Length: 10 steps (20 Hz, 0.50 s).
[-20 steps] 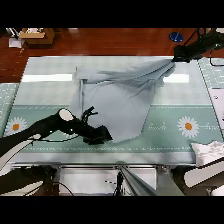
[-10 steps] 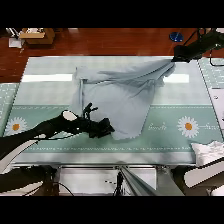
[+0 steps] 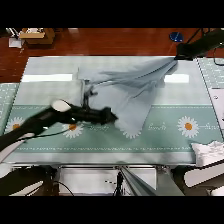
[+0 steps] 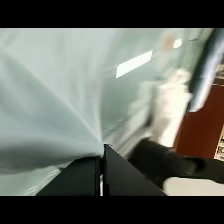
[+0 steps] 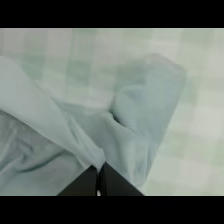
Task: Fold the shirts.
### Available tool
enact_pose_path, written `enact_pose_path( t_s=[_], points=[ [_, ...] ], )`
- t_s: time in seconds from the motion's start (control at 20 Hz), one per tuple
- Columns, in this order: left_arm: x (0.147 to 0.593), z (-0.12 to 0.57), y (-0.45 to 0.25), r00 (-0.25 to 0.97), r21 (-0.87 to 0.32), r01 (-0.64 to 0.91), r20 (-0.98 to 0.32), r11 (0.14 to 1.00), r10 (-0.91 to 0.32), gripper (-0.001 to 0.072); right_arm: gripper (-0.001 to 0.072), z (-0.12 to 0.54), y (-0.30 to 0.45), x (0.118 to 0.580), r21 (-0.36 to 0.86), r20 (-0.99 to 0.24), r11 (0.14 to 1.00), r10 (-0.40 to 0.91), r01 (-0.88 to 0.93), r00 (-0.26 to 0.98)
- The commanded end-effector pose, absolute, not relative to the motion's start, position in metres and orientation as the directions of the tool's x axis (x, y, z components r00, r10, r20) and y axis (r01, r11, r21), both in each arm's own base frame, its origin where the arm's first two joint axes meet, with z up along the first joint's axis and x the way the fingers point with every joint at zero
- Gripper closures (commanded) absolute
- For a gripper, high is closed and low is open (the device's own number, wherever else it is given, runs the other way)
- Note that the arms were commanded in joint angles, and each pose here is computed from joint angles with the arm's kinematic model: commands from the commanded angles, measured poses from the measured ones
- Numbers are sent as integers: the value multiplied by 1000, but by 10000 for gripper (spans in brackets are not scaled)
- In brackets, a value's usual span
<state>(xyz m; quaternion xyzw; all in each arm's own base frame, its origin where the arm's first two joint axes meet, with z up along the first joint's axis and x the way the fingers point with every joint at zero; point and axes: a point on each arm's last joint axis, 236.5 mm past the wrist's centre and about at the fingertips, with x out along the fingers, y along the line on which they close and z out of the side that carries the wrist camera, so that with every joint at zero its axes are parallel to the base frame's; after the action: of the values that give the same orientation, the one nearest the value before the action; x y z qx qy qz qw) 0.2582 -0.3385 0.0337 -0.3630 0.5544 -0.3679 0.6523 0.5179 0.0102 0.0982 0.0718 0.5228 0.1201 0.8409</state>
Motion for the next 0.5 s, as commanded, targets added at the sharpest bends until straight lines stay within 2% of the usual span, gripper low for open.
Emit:
enact_pose_path(
  t_s=[0.0, 0.1, 0.2, 0.35, 0.45],
  points=[
    [282, 203, -310, 295, -859, 404, -204, 315, -933, 688, 688, 143, -2, 512, 231, -816, 966, 259, -120, 516],
    [287, 317, -256, 458, -754, 577, -18, 313, -889, 688, 688, 189, -11, 503, 210, -756, 971, 237, -117, 611],
    [269, 413, -197, 592, -609, 687, 151, 397, -792, 688, 688, 246, -13, 490, 172, -665, 977, 207, -123, 717],
    [219, 519, -131, 724, -360, 690, 342, 629, -599, 688, 688, 350, -5, 454, 107, -441, 984, 177, -145, 880],
    [196, 552, -103, 813, -195, 537, 379, 821, -442, 687, 688, 421, 3, 416, 76, -254, 985, 168, -154, 953]
  ],
)
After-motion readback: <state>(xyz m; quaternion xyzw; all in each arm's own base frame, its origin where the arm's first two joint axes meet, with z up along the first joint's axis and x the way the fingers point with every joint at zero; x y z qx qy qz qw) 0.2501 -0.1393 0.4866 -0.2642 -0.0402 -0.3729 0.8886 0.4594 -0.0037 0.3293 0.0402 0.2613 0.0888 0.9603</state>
